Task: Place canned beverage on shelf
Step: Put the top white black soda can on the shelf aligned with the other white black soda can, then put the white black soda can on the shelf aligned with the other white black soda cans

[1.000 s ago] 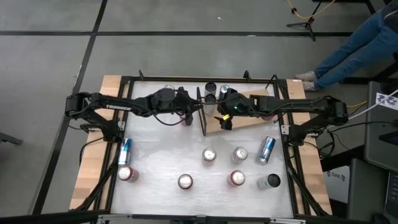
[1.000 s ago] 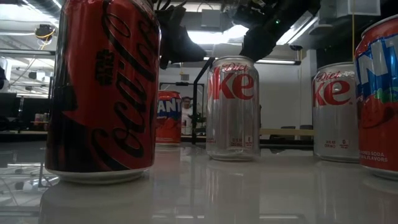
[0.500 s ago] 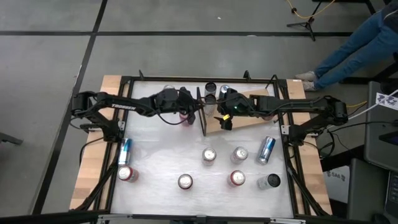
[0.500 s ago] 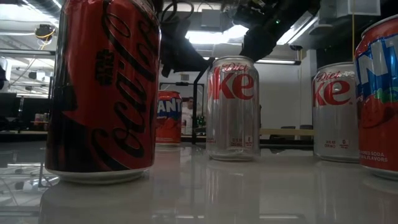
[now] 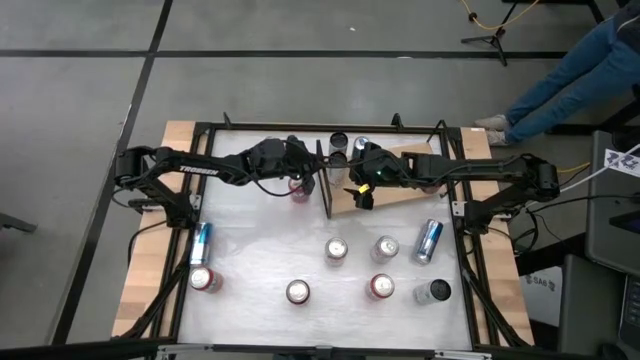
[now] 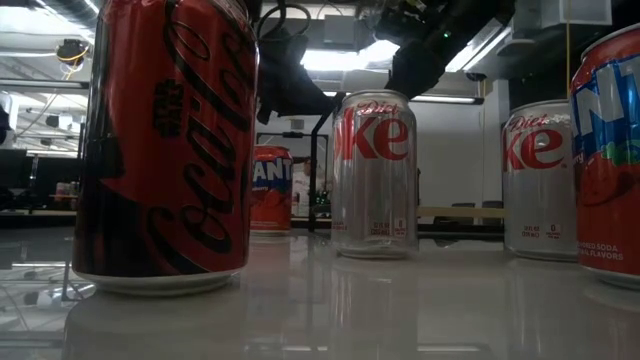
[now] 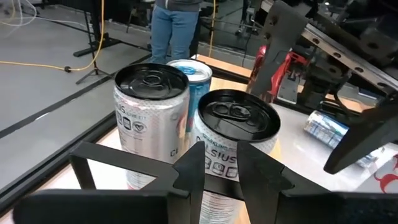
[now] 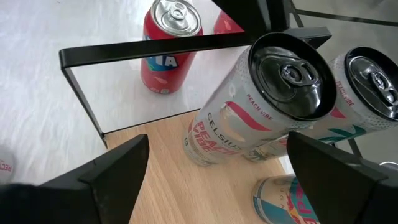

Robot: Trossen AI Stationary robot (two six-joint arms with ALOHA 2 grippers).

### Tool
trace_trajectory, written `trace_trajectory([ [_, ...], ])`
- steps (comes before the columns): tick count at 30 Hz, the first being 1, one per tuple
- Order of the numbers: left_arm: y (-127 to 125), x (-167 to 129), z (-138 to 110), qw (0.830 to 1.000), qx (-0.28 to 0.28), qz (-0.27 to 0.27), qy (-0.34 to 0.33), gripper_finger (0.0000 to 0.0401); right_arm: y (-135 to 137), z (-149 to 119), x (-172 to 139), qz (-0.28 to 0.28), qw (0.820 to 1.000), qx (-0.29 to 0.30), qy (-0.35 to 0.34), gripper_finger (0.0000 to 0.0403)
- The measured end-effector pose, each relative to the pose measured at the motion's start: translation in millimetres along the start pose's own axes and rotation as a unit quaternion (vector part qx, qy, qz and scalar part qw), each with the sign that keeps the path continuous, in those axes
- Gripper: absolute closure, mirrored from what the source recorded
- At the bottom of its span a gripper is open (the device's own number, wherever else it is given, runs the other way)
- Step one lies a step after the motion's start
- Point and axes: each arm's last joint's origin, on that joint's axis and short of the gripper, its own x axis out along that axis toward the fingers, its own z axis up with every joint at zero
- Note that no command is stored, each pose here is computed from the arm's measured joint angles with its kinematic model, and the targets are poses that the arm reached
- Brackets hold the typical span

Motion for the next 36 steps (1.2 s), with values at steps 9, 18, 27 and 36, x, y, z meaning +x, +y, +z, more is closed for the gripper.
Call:
trace_trajectory([
  [9,0.5,0.0,0.1,1.0,0.0,0.009,-0.002,0.0316,0.3,0.1,0.0,0.001,1.0,0.0,0.0,0.0033],
  [18,1.2,-0.1,0.4,1.0,0.004,0.02,-0.006,0.0316,0.3,-1.1,-1.2,-0.002,1.0,-0.001,0.006,0.0033],
  [27,-0.1,-5.4,5.9,0.999,0.029,0.011,-0.011,0.0316,-3.5,-4.2,-25.4,0.004,1.0,0.022,0.012,0.0033],
  [36,-9.9,-35.5,20.8,0.999,0.045,-0.02,0.011,0.0316,-3.1,-5.1,-57.2,0.071,0.995,0.073,-0.013,0.0033],
])
